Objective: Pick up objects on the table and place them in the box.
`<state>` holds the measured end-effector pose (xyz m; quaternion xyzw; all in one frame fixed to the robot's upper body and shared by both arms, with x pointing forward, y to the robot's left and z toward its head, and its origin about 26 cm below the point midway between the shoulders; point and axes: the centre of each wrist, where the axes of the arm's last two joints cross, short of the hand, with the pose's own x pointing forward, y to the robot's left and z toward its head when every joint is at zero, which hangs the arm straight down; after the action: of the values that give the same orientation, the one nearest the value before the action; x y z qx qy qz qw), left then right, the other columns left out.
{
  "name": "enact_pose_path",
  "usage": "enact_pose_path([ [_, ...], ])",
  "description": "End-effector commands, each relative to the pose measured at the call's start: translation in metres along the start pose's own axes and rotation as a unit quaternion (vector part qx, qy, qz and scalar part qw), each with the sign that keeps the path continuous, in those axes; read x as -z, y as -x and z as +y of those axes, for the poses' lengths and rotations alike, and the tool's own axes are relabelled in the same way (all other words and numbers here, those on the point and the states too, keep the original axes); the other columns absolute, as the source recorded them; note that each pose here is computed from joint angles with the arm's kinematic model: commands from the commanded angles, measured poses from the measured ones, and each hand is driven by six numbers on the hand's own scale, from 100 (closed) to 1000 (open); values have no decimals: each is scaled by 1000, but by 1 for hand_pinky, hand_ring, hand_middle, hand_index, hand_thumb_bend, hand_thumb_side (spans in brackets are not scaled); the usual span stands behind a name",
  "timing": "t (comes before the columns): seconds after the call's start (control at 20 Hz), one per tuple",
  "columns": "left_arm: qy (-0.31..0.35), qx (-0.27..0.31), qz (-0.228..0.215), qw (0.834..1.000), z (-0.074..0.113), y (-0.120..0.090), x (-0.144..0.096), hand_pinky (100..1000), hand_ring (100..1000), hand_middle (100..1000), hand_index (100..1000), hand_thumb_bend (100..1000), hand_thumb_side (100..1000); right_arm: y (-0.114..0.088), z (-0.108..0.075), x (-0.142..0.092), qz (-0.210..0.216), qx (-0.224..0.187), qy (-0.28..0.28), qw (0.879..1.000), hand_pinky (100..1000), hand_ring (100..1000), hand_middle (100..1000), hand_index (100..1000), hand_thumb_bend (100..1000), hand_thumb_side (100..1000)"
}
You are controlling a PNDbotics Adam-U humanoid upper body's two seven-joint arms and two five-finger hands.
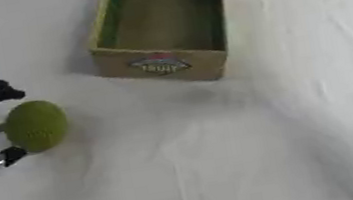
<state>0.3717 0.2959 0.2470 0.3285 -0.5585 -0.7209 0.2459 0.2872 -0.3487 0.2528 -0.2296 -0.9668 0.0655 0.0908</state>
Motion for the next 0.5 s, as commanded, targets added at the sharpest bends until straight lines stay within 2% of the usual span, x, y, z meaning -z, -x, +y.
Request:
enact_pose_path([
  [0.05,-13,21,23,999,8,7,-1,1000,970,850,980,443,874,-4,-2,6,-12,1,-4,1000,793,715,497,753,100,470],
  [0.25,-15,19,40,999,1,13,4,1000,963,838,976,437,869,-4,-1,6,-12,2,-6,1000,792,713,496,752,100,470],
  [0.5,-7,7,38,999,-5,15,14,1000,961,842,980,416,880,-4,-1,6,-13,5,-7,1000,792,712,495,753,100,470],
])
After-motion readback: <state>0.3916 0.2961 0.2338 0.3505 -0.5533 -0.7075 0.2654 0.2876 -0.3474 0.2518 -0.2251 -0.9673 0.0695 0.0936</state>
